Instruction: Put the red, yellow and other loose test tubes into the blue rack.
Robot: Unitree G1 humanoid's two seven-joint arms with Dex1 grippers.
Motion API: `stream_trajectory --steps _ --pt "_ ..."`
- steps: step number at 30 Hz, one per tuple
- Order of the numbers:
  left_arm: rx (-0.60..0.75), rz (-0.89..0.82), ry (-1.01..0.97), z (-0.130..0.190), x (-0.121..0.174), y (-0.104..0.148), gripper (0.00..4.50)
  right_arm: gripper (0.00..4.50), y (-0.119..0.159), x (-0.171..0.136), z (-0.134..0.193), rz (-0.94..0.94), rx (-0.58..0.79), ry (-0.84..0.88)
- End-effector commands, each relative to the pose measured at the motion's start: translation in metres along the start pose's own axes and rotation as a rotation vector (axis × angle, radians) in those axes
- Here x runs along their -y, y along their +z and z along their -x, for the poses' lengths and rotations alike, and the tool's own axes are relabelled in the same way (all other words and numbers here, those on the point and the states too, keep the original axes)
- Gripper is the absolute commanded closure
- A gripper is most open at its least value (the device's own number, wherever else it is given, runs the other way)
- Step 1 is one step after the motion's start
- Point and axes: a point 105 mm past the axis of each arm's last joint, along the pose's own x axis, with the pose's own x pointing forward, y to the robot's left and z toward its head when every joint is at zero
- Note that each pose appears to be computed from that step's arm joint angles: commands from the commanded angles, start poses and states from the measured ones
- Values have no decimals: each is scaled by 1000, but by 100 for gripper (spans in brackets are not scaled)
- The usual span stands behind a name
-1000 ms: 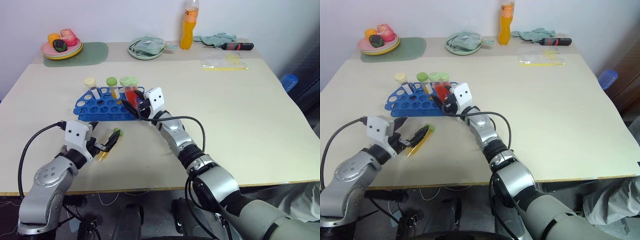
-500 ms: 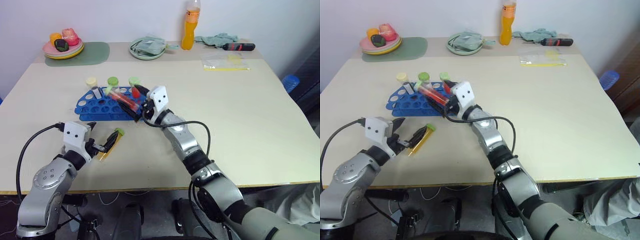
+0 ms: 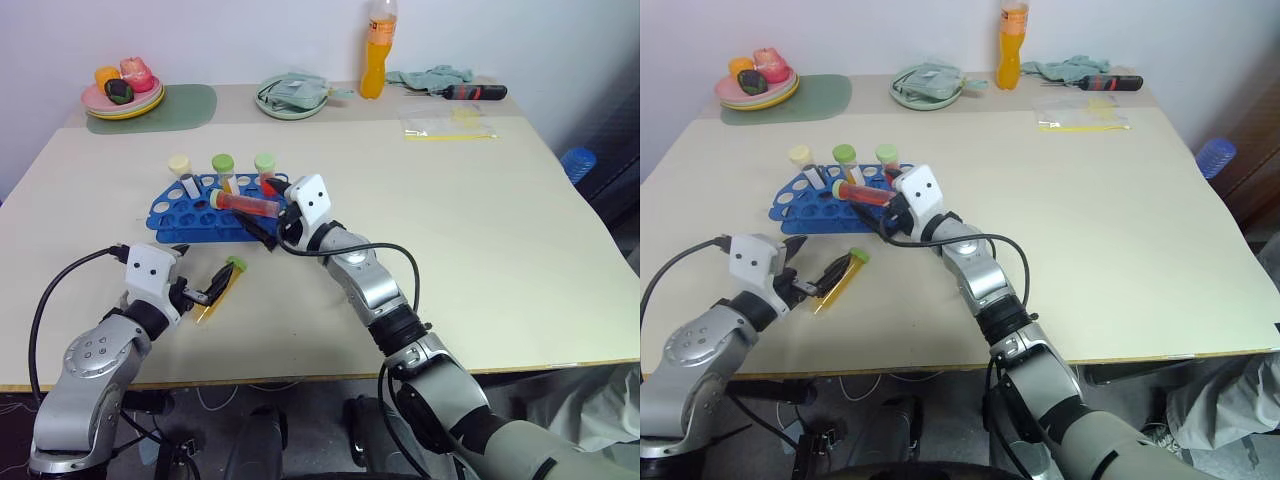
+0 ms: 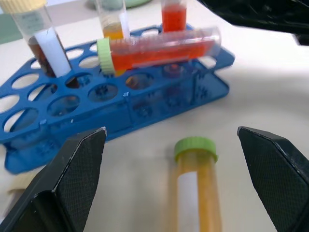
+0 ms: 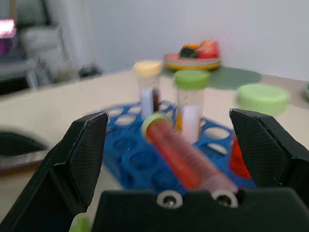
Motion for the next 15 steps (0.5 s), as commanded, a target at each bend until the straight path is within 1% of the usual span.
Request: stream_trajectory --steps 1,3,4,6,9,12,15 --pt "25 -36 27 6 -10 7 0 5 27 -2 -1 88 -36 104" --pt "23 -36 28 7 -12 5 0 5 26 2 2 81 -113 148" --pt "22 -37 28 7 -12 4 0 5 26 5 3 108 -137 161" --pt "25 -34 21 6 -10 3 0 5 28 10 3 108 -163 175" --pt "33 -30 12 4 -8 2 0 5 21 15 -1 108 -224 176" --pt "41 -19 2 4 -6 1 0 5 9 19 -5 54 -294 166" --pt "40 -13 -3 6 -6 -2 0 5 5 21 -12 -3 -317 152"
